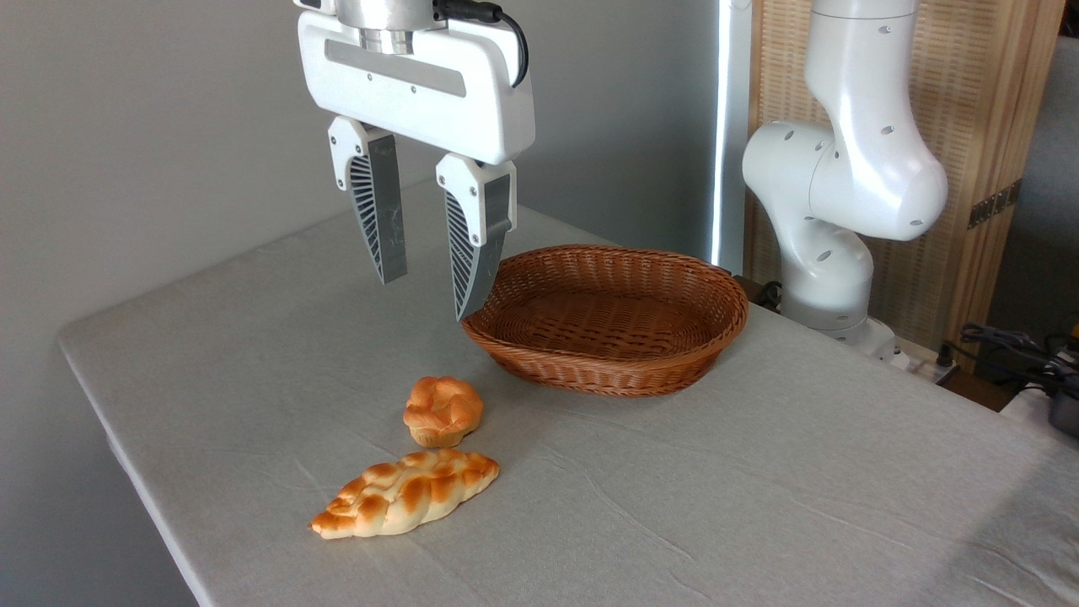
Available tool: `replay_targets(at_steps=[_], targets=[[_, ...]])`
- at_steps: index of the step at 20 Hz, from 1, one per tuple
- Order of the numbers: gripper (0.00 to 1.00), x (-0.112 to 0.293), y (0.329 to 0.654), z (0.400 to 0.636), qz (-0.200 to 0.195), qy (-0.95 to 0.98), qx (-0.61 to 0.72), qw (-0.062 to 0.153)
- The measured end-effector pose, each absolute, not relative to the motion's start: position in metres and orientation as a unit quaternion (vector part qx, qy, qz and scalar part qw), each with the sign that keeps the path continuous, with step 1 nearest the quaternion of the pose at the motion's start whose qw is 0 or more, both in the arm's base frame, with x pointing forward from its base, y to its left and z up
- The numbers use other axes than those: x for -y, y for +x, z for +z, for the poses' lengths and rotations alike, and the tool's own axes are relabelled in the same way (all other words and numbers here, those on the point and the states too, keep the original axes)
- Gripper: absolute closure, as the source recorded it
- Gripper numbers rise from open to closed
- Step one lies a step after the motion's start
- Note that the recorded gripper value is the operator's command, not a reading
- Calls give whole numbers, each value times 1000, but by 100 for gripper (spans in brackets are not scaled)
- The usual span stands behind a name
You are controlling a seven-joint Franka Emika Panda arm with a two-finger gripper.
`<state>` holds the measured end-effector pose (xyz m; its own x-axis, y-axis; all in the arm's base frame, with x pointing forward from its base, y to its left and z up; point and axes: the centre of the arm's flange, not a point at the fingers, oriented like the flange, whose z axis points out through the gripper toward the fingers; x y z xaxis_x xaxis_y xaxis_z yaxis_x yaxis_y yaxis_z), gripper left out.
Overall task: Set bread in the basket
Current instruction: 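Move the open gripper down toward the round bread roll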
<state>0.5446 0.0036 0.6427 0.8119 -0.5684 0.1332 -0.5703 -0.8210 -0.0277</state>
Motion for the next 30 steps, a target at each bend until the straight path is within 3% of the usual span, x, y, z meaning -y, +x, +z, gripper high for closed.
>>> replay_targets(at_steps=[15,20,24,30], targets=[[0,-1,545,641,66,951,301,8],[0,29,546,638,62,943,327,10],[0,73,549,619,55,930,363,13],[0,126,556,556,46,914,403,17]])
